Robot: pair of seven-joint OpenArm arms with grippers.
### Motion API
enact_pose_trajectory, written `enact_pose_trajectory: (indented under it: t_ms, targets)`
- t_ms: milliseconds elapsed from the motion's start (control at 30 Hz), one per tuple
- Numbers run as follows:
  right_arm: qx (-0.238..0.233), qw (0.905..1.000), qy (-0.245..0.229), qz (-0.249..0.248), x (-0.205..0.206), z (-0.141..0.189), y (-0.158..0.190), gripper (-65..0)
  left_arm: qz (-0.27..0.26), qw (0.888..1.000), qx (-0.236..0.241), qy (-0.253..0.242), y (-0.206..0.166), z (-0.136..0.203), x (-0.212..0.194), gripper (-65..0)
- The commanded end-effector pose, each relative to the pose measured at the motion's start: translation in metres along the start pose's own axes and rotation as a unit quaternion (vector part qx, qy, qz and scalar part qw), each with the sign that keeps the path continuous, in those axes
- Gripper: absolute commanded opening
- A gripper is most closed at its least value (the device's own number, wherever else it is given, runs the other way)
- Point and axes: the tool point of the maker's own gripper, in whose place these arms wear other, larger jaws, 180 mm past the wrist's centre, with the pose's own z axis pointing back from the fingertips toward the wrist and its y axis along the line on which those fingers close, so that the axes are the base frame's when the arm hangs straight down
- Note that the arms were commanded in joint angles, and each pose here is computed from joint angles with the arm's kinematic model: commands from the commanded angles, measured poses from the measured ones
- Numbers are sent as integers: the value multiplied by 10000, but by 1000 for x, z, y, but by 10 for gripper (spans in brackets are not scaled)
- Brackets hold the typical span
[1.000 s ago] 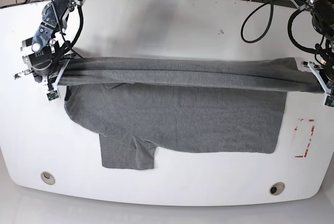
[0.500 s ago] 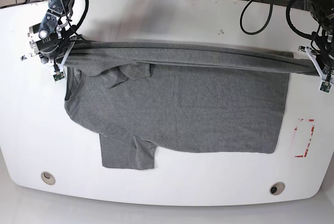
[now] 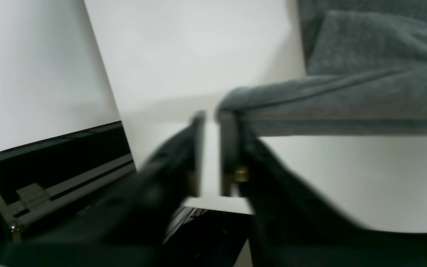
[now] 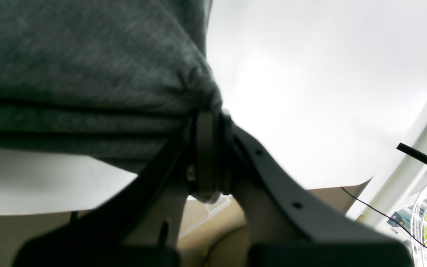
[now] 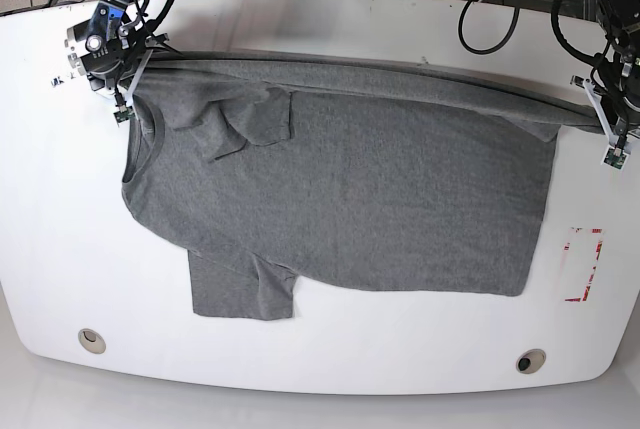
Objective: Layout the t-shirt on the table in an organized manner, then fold the t-shirt properly
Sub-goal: 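Lay the shirt down, pulling the held edge toward the robot, then release both grippers and reposition them over the shirt's shoulders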
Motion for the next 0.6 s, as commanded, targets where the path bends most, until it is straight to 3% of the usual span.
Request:
enact_pose_trajectory:
  t_ms: [0,167,233,400,567]
  targets:
    - [-302,9994,153,6,-6,5,-16,-606,-71,9997,237,87,13,5,-5,-439]
    - [-275,9994,208,44,-11,4,-13,-474,-84,9997,212,124,11,5,-8,-239]
    - [-266,9993,244,52,-14,4,-12,-384,-81,9997,208,140,11,4,-8,-175]
    - [-224,9991,351,122,-23,3,-8,-244,-63,9996,172,198,10,1,-12,-151]
    - [-234,9990,360,104,-24,3,-9,-173,-111,9995,247,184,17,3,-10,-151]
